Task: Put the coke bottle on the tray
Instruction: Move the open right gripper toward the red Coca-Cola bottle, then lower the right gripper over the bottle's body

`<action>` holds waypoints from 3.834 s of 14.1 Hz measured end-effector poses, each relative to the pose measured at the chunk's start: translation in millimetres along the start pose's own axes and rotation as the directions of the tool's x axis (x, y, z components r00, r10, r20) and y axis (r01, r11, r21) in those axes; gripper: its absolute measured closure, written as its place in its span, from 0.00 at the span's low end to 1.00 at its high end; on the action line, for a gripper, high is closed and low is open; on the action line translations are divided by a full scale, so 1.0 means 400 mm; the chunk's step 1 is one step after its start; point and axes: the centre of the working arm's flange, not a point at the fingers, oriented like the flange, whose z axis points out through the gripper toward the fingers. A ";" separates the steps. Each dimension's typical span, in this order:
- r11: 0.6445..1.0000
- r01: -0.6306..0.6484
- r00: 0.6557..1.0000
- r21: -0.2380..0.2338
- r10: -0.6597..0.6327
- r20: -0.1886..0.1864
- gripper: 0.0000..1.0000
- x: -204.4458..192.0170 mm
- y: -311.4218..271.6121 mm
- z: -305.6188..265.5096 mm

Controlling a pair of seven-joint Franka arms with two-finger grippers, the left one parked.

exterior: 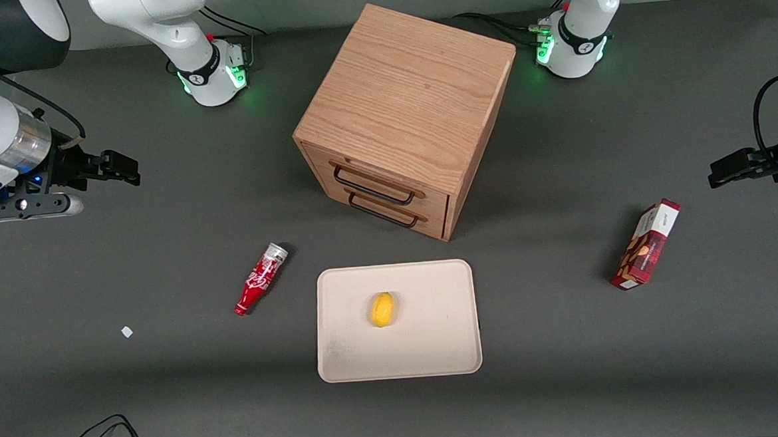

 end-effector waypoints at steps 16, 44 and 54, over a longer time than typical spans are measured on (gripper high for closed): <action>0.944 -0.320 0.946 0.085 0.323 -0.030 0.00 0.093 -0.081 0.091; 0.803 -0.568 0.794 0.182 0.593 -0.136 0.00 0.247 -0.324 0.938; 0.816 -0.553 0.804 0.170 0.576 -0.147 0.25 0.252 -0.327 0.948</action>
